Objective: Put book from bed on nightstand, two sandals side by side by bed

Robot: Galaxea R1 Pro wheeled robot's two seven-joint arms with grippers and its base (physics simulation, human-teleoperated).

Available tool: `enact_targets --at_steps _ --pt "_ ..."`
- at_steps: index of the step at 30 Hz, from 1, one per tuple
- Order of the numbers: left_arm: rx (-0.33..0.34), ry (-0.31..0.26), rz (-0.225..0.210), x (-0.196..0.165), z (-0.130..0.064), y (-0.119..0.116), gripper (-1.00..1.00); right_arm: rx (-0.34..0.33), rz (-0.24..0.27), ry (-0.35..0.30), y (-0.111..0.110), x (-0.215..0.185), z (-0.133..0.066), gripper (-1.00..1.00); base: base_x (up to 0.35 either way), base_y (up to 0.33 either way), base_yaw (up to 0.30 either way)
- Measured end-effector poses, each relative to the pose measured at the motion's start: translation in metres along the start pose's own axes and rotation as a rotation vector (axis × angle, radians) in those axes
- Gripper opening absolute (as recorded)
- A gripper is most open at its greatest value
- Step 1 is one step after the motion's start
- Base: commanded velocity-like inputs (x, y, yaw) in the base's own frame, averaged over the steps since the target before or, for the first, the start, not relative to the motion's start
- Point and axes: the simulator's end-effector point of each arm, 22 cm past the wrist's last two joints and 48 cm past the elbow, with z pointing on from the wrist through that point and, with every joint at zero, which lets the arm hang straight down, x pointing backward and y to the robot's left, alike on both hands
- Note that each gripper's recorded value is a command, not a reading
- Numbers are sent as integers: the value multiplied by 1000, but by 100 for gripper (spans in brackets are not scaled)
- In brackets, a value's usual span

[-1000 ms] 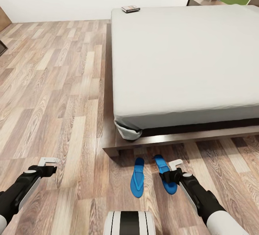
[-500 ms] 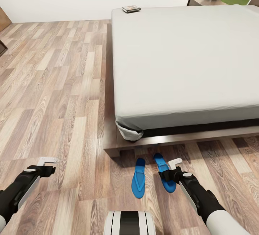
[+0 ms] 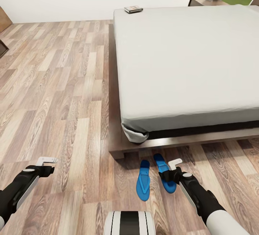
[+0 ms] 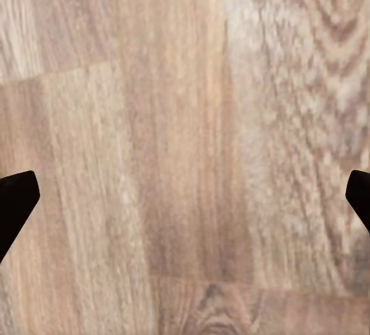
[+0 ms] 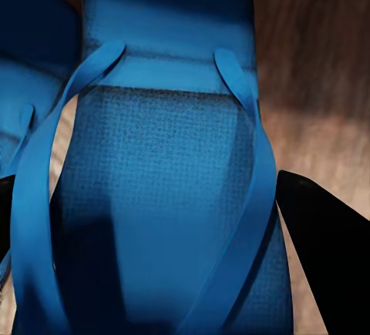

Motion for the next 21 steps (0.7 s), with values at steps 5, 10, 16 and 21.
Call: enact_targets --at_steps 5,10,16,21 --pt "0 0 0 0 0 0 100 1 1 2 0 1 0 -100 2 7 0" --pt "-1 0 -1 0 0 0 100 2 4 15 -1 7 1 -100 0 8 0" --pt "-1 0 0 0 0 0 100 2 5 21 -1 10 2 -100 0 79 0" --pt "0 0 0 0 0 0 100 3 5 22 -1 10 2 -100 0 17 0"
